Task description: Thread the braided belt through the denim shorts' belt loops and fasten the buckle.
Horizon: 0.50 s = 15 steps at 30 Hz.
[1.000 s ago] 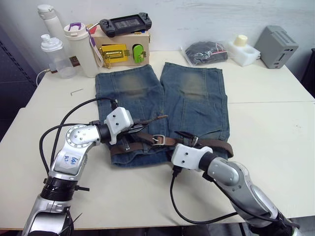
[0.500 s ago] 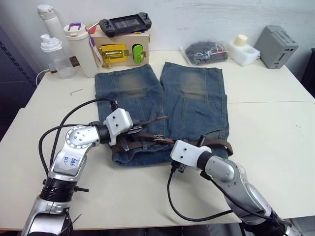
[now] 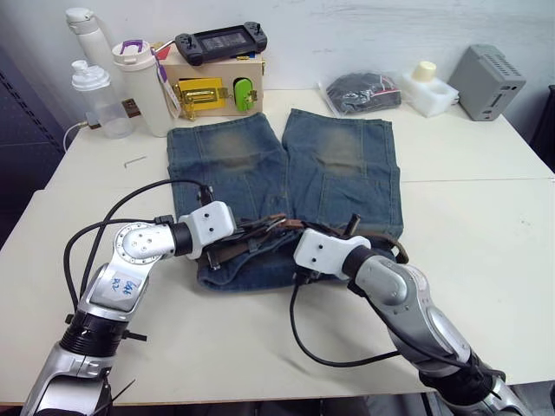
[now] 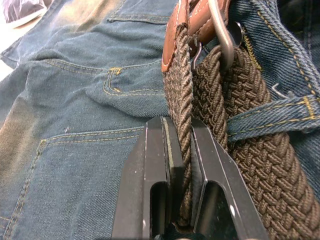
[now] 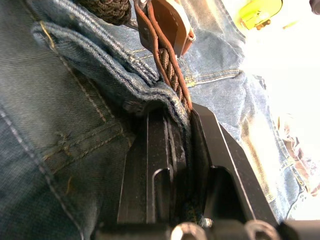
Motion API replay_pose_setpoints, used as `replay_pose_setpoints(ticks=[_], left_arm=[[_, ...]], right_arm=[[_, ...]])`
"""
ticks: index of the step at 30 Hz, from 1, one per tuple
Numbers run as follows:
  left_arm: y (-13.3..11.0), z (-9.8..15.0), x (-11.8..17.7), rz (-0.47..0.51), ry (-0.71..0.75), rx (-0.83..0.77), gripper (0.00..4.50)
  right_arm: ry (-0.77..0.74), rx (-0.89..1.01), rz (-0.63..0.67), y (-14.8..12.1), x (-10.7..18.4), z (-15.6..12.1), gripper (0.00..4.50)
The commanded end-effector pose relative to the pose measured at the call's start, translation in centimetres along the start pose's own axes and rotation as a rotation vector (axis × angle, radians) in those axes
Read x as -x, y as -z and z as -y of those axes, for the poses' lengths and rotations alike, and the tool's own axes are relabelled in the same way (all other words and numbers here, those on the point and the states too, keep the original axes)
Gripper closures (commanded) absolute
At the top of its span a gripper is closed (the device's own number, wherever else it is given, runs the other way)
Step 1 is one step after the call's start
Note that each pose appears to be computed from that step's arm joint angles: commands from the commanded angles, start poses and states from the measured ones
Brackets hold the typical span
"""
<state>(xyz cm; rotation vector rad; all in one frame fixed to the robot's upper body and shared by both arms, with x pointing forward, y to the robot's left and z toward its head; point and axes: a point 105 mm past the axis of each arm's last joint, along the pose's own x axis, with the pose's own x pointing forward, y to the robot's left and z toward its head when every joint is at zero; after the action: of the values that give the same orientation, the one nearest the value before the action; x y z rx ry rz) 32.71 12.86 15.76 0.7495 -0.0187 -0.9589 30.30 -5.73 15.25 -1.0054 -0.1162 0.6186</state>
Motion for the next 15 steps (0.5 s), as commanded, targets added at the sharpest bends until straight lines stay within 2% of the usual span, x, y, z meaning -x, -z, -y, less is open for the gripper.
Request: replay_pose_setpoints(ticks=[1,10,15], left_arm=[[0.2,-1.0,0.9,-0.035,-0.037,-0.021,4.50],[1.5,-1.8,1.9,-0.112,-0.047,-0.040,4.50],[1.6,-1.4,2.1,-0.131,-0.012,-0.051,4.50]], right_arm=[[0.107,0.013,-0.057,0.8,0.2,1.9,4.46],[0.120,-0.007,-0.120,2.0,0.0,2.1,4.46],[0.124,-0.011,-0.123,2.0,0.0,2.2,4.46]])
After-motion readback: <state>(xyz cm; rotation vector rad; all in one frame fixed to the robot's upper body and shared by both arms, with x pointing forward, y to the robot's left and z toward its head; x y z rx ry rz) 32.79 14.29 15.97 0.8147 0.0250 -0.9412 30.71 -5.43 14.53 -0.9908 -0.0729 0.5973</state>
